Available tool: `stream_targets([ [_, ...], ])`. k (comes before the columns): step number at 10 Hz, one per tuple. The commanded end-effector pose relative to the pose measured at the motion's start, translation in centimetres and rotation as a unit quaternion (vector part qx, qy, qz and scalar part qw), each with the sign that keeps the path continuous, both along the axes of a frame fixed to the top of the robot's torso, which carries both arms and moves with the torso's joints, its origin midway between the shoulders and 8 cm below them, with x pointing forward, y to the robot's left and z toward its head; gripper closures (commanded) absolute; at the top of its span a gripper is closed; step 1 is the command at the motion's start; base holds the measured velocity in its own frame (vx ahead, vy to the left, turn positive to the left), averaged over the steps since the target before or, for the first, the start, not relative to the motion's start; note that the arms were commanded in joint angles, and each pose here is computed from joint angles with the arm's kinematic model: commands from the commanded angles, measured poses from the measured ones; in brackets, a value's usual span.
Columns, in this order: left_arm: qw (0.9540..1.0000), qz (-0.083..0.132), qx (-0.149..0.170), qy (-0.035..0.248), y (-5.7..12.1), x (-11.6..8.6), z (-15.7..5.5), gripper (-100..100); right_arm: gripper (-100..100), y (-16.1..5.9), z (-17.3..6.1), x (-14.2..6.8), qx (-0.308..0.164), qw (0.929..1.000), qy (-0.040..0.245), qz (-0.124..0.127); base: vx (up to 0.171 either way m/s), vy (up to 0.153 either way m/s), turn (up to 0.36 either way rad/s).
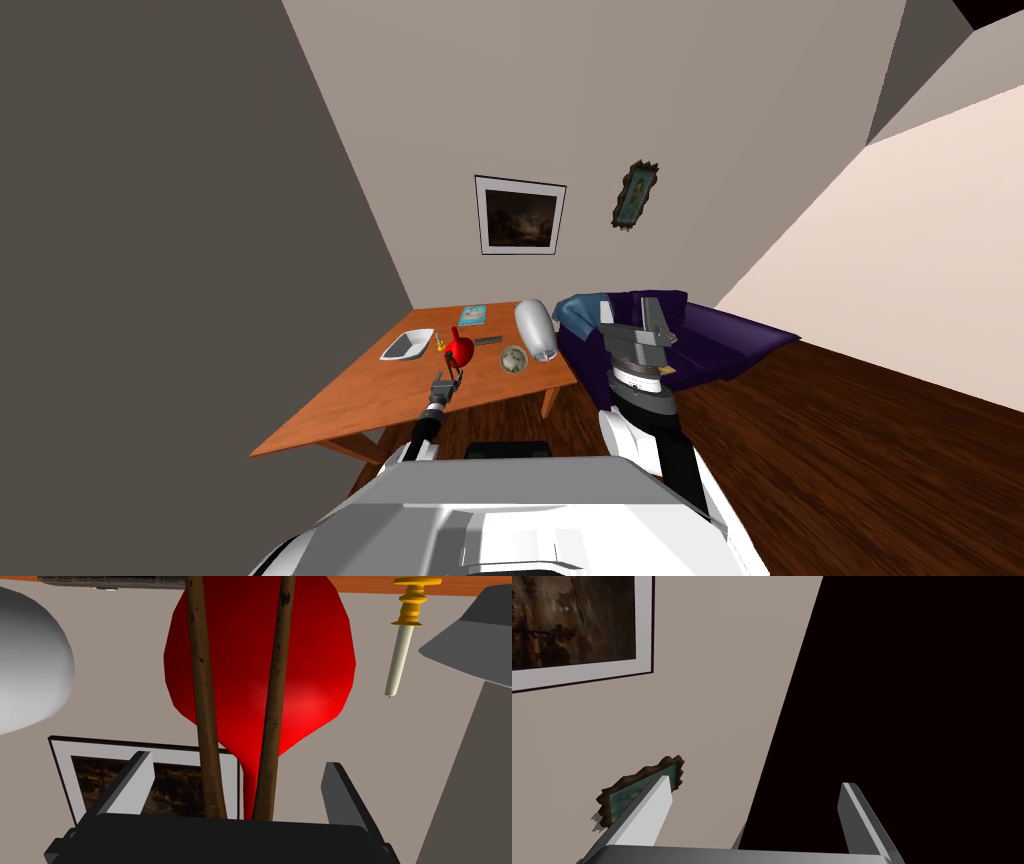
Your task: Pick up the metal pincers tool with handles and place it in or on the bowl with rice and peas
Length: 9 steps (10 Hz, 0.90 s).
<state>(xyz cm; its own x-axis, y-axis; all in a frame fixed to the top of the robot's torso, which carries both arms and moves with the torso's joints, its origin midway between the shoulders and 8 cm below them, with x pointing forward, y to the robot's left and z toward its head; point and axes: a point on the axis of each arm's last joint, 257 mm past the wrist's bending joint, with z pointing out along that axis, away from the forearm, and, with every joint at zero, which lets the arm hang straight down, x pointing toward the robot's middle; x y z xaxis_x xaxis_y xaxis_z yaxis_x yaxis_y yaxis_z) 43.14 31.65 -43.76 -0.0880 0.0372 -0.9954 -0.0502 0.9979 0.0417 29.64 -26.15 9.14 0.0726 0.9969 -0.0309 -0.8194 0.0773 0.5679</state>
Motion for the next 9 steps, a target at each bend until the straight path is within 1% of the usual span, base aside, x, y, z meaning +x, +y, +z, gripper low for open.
stream_targets([
  [1, 1.0000, 0.000, 0.000, 0.000, 0.0, 0.0, 0.0, 0, 0, 0.0, 0.0, 0.0, 0.000, 1.0000, 0.000, 0.000, 0.000, 0.000, 0.000],
  [2, 0.9999, -0.015, -0.001, -0.002, -0.9, -0.6, 0.0, -100, 0, 0.0, 0.0, 0.0, 0.000, 1.0000, 0.000, 0.000, 0.075, 0.005, 0.194],
  [3, 0.9997, -0.025, -0.005, -0.001, -1.6, -1.3, -0.2, -100, 0, 0.0, 0.0, 0.0, 0.000, 1.0000, 0.000, 0.000, 0.132, -0.015, 0.275],
  [4, 0.9996, -0.029, -0.001, -0.003, -1.8, -1.1, 0.0, -100, 0, 0.0, 0.0, 0.0, 0.000, 1.0000, 0.000, 0.000, 0.109, -0.017, 0.097],
  [5, 0.9991, -0.043, -0.002, -0.004, -2.7, -1.8, 0.0, -100, 0, 0.0, 0.0, 0.0, 0.000, 1.0000, 0.000, 0.000, 0.115, -0.002, 0.150],
  [6, 0.9986, -0.052, -0.005, -0.006, -3.3, -2.4, 0.1, -100, 0, 0.0, 0.0, 0.0, 0.000, 1.0000, 0.000, 0.000, 0.143, 0.003, 0.319],
  [7, 0.9984, -0.057, -0.002, -0.004, -3.6, -2.4, 0.0, -100, 0, 0.0, 0.0, 0.0, 0.000, 1.0000, 0.000, 0.000, 0.102, -0.010, 0.100],
  [8, 0.9976, -0.069, -0.005, 0.000, -4.4, -3.3, -0.3, -100, 0, 0.0, 0.0, 0.0, 0.000, 1.0000, 0.000, 0.000, 0.095, 0.002, 0.154],
  [9, 0.9975, -0.071, -0.002, -0.005, -4.4, -3.0, 0.0, -100, 0, 0.0, 0.0, 0.0, 0.000, 1.0000, 0.000, 0.000, 0.078, -0.013, 0.094],
])
